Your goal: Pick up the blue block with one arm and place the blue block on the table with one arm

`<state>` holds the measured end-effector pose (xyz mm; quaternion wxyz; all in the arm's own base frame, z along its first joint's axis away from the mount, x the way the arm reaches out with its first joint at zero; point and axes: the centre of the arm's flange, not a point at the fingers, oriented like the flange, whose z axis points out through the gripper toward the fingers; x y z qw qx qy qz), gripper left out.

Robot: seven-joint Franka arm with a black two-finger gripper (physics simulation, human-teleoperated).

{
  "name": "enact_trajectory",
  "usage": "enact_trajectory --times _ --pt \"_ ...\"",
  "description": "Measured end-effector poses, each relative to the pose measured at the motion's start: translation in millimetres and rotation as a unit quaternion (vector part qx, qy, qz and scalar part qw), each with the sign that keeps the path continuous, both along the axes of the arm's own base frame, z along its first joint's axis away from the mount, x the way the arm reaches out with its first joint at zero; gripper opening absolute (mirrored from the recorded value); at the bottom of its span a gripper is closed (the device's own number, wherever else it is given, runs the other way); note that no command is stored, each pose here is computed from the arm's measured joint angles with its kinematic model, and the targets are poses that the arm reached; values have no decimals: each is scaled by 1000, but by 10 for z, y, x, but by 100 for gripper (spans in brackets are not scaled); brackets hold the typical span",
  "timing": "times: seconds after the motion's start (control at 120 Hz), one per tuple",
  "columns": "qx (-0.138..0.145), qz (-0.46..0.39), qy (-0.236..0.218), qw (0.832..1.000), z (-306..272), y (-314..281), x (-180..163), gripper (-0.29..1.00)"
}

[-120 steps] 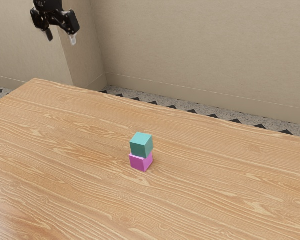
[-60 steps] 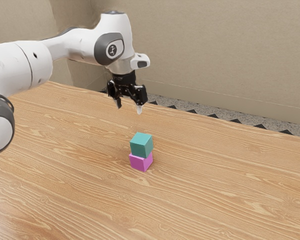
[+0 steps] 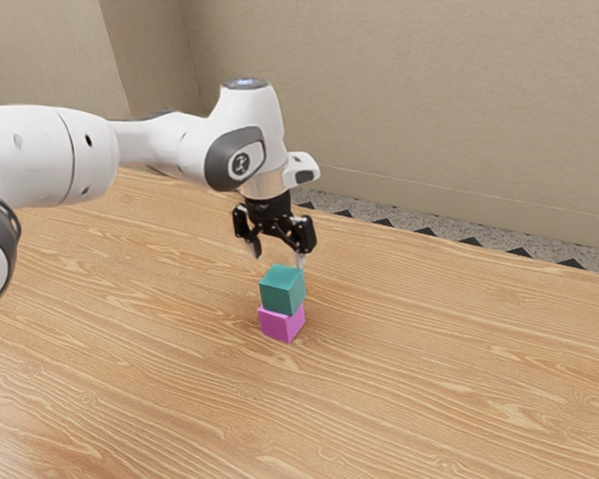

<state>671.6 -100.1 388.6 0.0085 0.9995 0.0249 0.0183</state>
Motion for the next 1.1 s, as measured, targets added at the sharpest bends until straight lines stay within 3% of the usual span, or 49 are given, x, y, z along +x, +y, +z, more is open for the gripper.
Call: enact_trajectory --times 0.5,1.1 --pt "-2 21 -19 1000 -330 -107 102 69" --pt "12 32 3 999 -578 -19 -15 68"
